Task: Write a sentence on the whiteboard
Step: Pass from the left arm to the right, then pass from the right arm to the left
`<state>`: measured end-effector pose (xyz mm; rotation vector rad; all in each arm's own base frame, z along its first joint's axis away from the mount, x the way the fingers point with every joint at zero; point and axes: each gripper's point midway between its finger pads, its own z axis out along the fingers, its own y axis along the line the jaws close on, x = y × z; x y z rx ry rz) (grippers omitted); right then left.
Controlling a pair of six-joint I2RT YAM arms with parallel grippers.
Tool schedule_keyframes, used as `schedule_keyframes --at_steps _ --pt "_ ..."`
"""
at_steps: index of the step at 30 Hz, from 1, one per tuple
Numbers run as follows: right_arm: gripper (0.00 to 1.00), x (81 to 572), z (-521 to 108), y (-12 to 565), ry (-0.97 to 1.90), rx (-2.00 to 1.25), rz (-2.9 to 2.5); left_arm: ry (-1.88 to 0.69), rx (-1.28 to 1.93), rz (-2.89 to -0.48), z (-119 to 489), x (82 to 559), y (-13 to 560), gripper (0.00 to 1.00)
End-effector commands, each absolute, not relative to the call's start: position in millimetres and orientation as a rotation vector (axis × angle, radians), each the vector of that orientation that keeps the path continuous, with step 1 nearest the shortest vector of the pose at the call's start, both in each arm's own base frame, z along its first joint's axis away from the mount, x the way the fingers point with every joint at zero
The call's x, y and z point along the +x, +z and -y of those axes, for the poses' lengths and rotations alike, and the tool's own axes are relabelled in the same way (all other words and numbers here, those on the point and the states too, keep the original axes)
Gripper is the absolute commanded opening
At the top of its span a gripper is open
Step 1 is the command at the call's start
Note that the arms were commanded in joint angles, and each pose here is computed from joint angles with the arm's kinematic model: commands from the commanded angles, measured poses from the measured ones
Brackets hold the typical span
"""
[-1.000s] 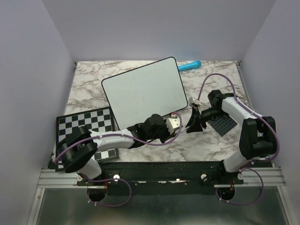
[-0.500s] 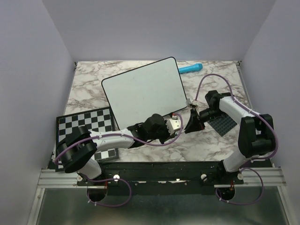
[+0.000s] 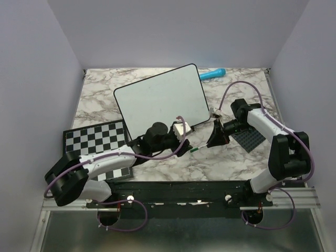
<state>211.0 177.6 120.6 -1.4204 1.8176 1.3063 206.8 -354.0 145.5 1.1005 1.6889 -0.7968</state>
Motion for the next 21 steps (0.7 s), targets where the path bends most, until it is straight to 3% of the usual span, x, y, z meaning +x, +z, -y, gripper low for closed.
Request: schedule_keyframes --at_steps 1,2,3,10,21 --pt "0.01 218 -181 139 1.237 -1.392 -1.791 -0.895 0.892 -1.637 333 213 182 0.79" --pt "0.01 217 -182 142 1.24 -1.37 -1.796 -0.931 0.831 -1.65 328 214 186 0.93" --pt "0.01 216 -183 147 1.239 -1.359 -1.785 -0.946 0.769 -1.657 316 217 189 0.99" --pt "0.01 211 -195 181 1.307 -1.224 -1.716 -1.269 0.559 -1.671 306 202 210 0.99" --pt "0.01 200 -207 199 1.498 -1.159 -1.676 -1.398 0.853 -1.574 324 170 203 0.94"
